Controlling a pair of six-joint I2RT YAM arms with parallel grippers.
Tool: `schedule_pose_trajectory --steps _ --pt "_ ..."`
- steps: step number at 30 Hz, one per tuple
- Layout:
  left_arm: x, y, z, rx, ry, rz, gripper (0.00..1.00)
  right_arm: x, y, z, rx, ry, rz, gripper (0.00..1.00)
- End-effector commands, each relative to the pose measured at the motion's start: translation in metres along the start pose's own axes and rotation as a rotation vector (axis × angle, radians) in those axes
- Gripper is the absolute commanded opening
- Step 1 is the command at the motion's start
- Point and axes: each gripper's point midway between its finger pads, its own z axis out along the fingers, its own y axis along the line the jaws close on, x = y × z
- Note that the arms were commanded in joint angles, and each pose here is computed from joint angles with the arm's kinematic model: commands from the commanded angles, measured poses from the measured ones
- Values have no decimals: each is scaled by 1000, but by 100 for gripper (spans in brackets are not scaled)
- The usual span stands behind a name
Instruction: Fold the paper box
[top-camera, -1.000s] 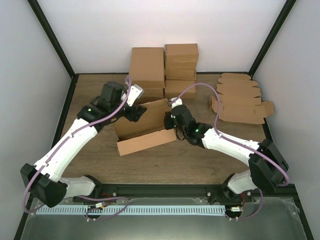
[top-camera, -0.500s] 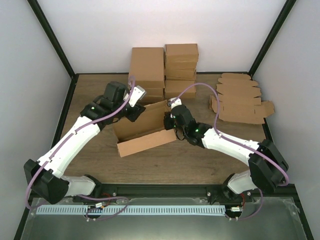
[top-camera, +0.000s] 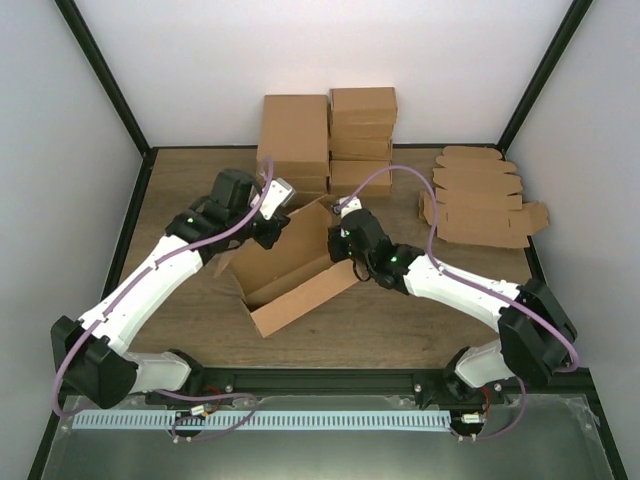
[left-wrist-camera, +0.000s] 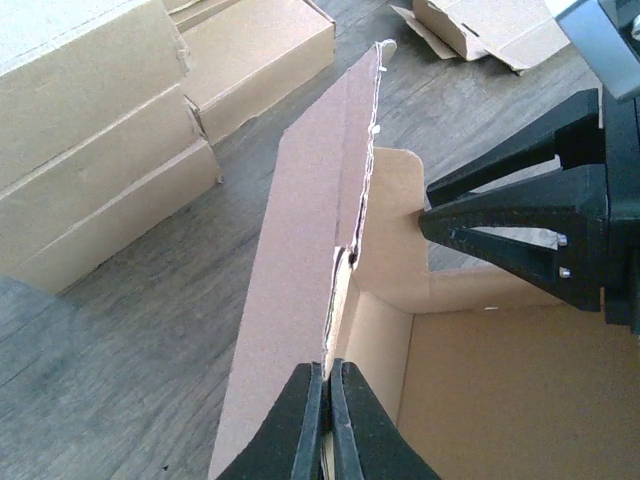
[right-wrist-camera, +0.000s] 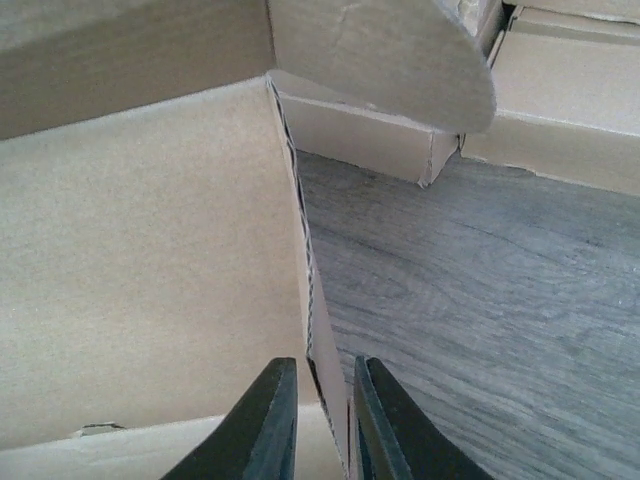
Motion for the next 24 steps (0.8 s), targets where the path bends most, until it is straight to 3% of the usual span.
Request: schedule_pose_trajectory --steps 1,9,15,19,24 --pt "22 -10 12 54 64 -46 4 -3 9 -9 -24 38 -19 21" --pt "24 -11 11 55 59 -53 4 -25 20 -34 -69 64 -25 45" --pt "22 -10 10 46 51 -50 4 -33 20 -59 -82 89 -22 70" --pt "20 -10 9 44 45 -48 4 -29 20 -82 -102 146 -8 77" --pt "20 -10 9 41 45 -52 4 -5 19 -120 -126 328 62 82"
